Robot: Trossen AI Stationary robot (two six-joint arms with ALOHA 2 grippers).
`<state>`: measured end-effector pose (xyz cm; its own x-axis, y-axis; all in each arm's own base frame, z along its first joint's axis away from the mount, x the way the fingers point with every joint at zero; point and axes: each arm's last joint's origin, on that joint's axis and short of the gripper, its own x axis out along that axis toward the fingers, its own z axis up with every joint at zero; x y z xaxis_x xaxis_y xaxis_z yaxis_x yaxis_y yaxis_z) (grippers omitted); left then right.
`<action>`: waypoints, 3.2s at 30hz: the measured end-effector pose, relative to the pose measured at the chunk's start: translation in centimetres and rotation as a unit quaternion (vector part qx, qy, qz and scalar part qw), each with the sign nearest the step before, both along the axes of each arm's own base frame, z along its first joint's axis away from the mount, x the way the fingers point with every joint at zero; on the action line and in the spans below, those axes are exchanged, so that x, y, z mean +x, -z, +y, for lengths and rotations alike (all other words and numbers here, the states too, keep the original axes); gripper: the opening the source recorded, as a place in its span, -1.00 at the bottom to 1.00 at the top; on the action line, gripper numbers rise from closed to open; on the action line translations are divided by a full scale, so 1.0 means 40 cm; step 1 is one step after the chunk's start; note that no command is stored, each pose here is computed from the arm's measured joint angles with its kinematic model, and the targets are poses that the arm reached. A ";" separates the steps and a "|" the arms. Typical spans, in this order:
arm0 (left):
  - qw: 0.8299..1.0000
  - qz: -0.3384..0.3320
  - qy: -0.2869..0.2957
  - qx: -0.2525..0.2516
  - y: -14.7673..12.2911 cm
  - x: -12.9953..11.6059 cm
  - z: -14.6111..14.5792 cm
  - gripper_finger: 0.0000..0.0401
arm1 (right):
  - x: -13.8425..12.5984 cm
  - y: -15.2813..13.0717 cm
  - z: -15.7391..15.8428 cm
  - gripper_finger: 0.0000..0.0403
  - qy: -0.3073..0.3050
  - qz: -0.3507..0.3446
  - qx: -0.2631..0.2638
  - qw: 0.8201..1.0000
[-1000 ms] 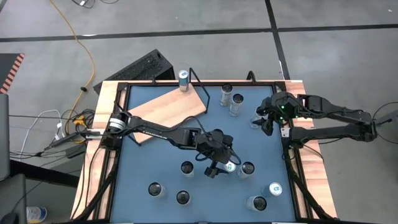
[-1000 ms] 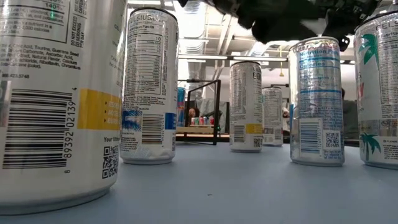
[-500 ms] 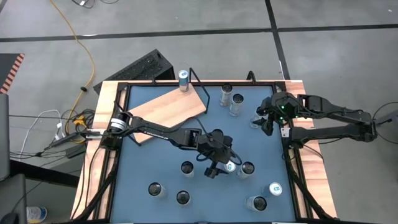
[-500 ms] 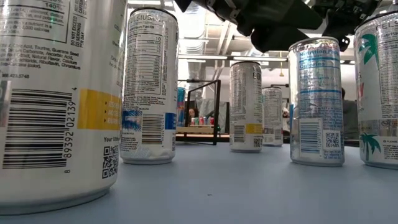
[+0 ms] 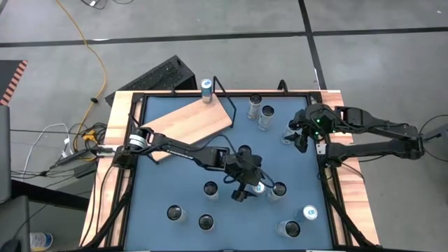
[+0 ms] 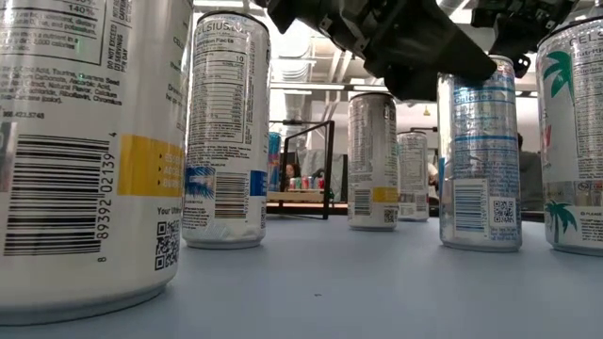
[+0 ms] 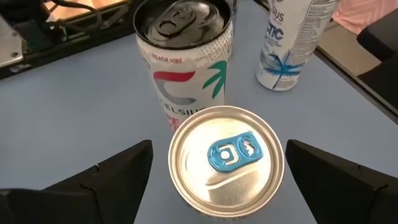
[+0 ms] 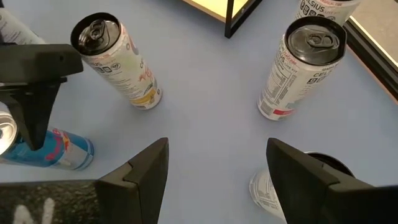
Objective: Place canned beverage on shelf
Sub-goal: Put the left blue soda can on the shelf aligned with the other blue soda can
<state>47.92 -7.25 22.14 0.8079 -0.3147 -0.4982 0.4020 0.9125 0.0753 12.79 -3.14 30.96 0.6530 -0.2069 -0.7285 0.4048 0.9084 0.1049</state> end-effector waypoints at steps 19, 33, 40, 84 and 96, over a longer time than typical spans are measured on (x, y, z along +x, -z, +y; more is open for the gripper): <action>0.999 0.025 -0.012 -0.021 0.006 -0.005 -0.006 0.01 | -0.001 0.001 0.000 0.27 0.001 0.002 0.001 1.000; 0.982 0.065 -0.114 -0.135 -0.014 -0.016 -0.032 0.01 | -0.001 0.001 0.000 0.27 0.010 -0.001 0.010 1.000; 0.977 0.039 -0.129 -0.166 -0.086 -0.040 -0.051 0.01 | -0.001 0.001 0.000 0.27 0.011 -0.001 0.010 1.000; 0.527 -0.149 -0.826 -0.135 -0.261 -0.333 0.306 0.02 | 0.020 0.008 -0.012 0.27 0.053 0.010 -0.014 0.998; 0.479 -0.120 -0.851 -0.180 -0.173 -0.291 0.346 0.02 | 0.028 0.013 -0.013 0.27 0.050 0.019 -0.014 0.998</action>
